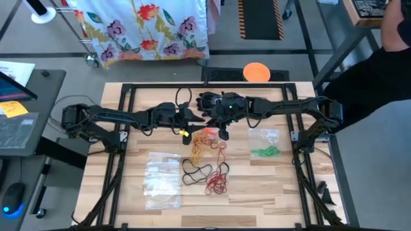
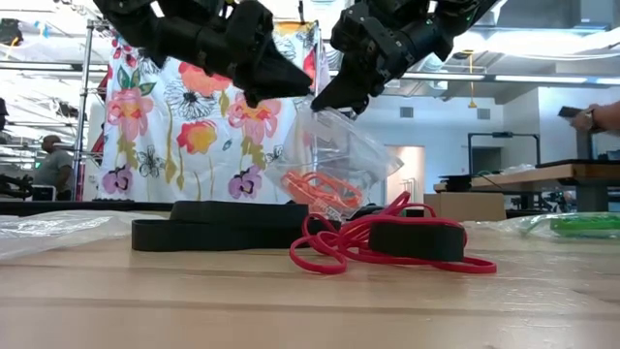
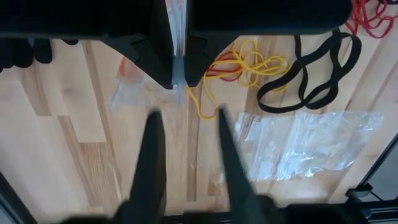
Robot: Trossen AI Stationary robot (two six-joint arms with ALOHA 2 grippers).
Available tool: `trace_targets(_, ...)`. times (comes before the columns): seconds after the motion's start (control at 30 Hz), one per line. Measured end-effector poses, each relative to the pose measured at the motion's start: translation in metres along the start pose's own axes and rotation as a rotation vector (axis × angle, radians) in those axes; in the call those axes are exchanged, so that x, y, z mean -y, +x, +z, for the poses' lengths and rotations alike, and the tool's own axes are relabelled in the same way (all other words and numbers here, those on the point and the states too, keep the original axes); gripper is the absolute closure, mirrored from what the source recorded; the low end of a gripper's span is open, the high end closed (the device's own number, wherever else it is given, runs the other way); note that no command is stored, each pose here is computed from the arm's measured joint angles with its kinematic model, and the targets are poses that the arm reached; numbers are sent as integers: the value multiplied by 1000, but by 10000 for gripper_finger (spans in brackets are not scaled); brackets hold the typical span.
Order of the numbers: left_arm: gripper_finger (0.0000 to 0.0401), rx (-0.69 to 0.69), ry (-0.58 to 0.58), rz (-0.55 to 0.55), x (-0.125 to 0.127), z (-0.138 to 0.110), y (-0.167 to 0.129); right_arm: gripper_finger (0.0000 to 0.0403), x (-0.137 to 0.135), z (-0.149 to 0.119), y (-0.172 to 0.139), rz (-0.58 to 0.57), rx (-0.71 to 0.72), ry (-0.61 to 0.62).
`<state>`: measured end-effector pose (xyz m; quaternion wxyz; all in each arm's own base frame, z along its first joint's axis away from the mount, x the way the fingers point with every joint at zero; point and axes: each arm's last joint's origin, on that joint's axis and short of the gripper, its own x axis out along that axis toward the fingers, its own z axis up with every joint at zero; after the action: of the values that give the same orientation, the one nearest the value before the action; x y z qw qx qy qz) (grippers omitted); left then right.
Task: Sort rubber bands
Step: Close the transparent zip bag containing the orange rubber bands
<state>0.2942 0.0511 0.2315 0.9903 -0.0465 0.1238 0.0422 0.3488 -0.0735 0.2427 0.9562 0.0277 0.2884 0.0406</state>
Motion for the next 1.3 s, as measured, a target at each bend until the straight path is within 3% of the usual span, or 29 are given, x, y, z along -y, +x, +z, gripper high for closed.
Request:
trace_targets(0.77, 261, -38, 5, 39, -1, -7, 5, 382, -1, 1, 0, 1, 4, -6)
trace_targets(1.0, 301, -38, 19, 36, -1, -7, 5, 382, -1, 1, 0, 1, 4, -5)
trace_targets(1.17, 387, -40, 45, 2, -1, -7, 5, 382, -1, 1, 0, 7, 4, -4)
trace_targets(1.3, 398, -40, 46, -5, 0, -7, 5, 382, -1, 0, 0, 8, 3, -4)
